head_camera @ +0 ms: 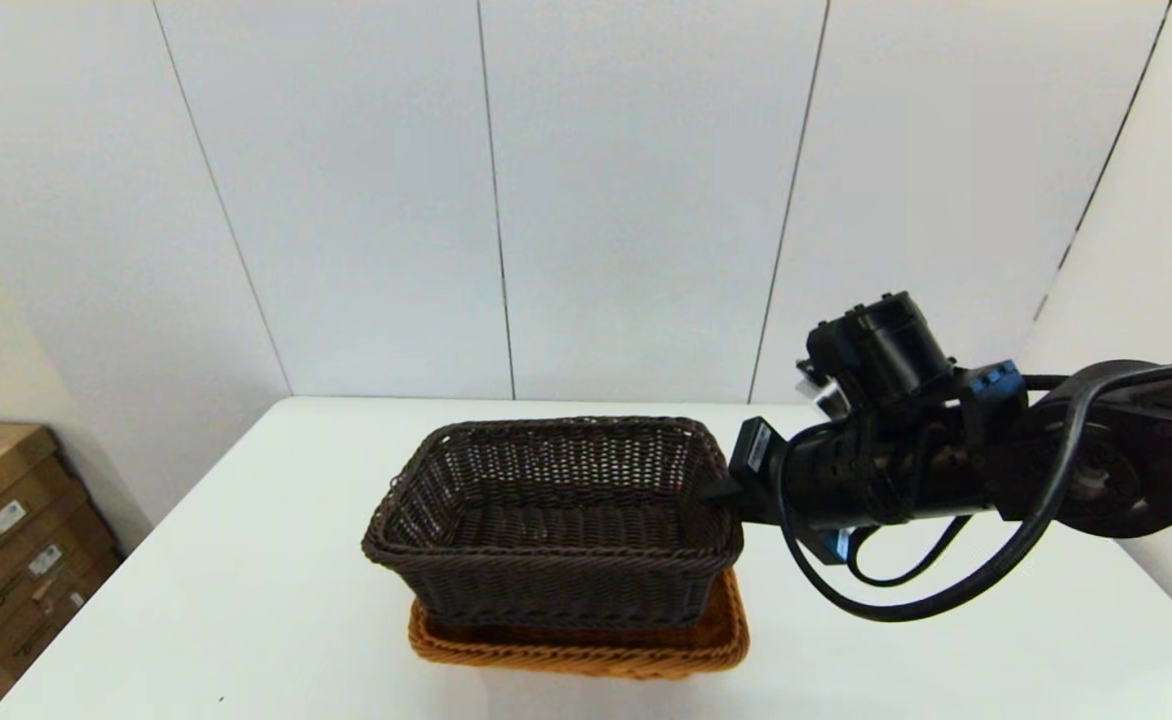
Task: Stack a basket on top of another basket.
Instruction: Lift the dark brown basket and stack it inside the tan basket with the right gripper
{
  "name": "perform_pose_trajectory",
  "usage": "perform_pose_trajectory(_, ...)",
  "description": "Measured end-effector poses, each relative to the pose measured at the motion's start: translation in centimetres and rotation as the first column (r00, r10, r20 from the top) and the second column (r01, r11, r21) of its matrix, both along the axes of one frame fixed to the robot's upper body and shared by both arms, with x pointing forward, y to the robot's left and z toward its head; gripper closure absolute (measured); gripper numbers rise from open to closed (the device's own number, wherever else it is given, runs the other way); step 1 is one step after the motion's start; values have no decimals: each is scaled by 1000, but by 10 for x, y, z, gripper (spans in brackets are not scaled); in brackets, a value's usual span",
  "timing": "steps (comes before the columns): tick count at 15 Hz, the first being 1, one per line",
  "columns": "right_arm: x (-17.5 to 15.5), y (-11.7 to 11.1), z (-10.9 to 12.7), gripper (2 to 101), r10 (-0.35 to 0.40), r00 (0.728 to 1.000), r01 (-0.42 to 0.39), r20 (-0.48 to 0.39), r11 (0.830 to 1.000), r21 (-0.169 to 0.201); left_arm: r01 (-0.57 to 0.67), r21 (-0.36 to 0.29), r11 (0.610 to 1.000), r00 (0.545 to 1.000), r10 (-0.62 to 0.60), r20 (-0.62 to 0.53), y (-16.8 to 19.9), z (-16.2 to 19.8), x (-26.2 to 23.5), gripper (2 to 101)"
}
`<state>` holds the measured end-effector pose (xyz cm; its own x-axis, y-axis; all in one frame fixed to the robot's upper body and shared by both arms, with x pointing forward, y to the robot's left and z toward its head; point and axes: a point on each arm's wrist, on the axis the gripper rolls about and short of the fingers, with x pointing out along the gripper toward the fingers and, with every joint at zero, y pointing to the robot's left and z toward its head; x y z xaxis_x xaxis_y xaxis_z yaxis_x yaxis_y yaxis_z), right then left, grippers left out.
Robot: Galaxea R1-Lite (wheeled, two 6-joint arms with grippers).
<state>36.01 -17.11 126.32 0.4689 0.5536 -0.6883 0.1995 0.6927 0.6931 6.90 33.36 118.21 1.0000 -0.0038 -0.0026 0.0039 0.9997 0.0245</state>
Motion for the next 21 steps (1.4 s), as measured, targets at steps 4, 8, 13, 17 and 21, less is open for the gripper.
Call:
perform_pose_trajectory(4, 0, 0, 0, 896, 1, 1000, -1, -2, 1000, 0, 0, -1, 1000, 1000, 0, 0, 0, 0, 0, 54)
perform_pose_trajectory(8, -1, 0, -3, 896, 2, 1000, -2, -9, 1000, -2, 0, 0, 1000, 1000, 0, 0, 0, 0, 0, 54)
perform_pose_trajectory(13, -3, -1, -6, 896, 6, 1000, -6, -10, 1000, -1, 0, 0, 1000, 1000, 0, 0, 0, 0, 0, 54)
perform_pose_trajectory(17, -4, -1, -10, 896, 2, 1000, -2, 8, 1000, 20, 0, -1, 1000, 1000, 0, 0, 0, 0, 0, 54)
perform_pose_trajectory(21, -6, -2, -13, 896, 2, 1000, -2, -3, 1000, 18, 0, -1, 1000, 1000, 0, 0, 0, 0, 0, 54)
